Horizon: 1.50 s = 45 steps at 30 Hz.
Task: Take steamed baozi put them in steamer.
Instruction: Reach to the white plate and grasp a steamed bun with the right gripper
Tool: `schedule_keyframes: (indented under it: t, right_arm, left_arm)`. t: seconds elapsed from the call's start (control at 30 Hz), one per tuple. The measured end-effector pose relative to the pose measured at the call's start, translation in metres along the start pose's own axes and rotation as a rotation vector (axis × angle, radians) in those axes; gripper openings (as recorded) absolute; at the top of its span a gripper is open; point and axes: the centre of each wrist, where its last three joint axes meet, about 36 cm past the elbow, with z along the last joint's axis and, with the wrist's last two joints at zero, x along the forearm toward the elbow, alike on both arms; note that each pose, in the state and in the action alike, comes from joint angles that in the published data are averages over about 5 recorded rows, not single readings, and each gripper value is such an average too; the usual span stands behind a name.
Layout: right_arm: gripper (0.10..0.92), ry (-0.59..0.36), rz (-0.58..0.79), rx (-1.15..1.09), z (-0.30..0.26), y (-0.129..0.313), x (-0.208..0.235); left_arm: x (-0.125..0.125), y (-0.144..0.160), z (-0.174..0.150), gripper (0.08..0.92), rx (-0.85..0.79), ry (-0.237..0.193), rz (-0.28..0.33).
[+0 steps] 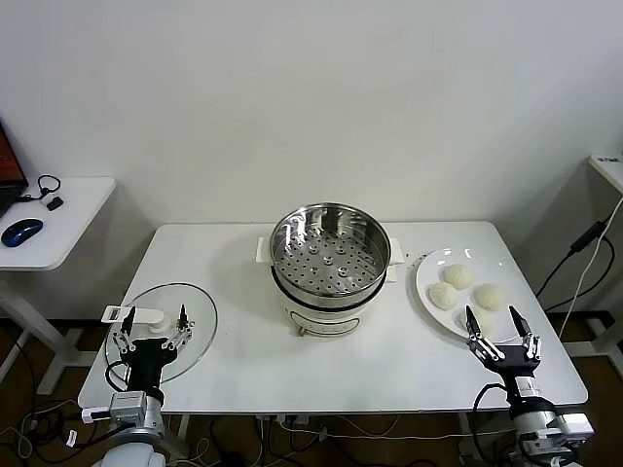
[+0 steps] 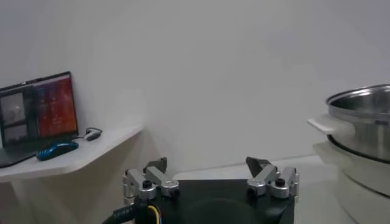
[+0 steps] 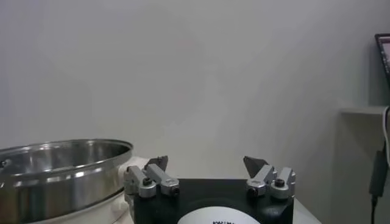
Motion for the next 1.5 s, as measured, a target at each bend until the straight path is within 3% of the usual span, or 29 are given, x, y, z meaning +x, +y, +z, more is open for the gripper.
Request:
schedule_keyframes:
  t: [0.37, 0.87, 1.5]
  right_arm:
    - [0.823, 0.079, 0.021, 0.076, -0.026, -0.013, -0.035]
    - [0.823, 0.214, -0.052, 0.315, -0.069, -0.036, -0.123]
    - [0.823, 0.447, -0.285, 0.678, -0.135, -0.056, -0.223]
  left_arm:
    - [0.0, -0.002, 0.0, 0.823, 0.006, -0.001, 0.006]
    - [0.001, -0.006, 0.002, 0.823, 0.014, -0.004, 0.031]
    - [0.003, -0.015, 0.008, 0.823, 0.015, -0.018, 0.084]
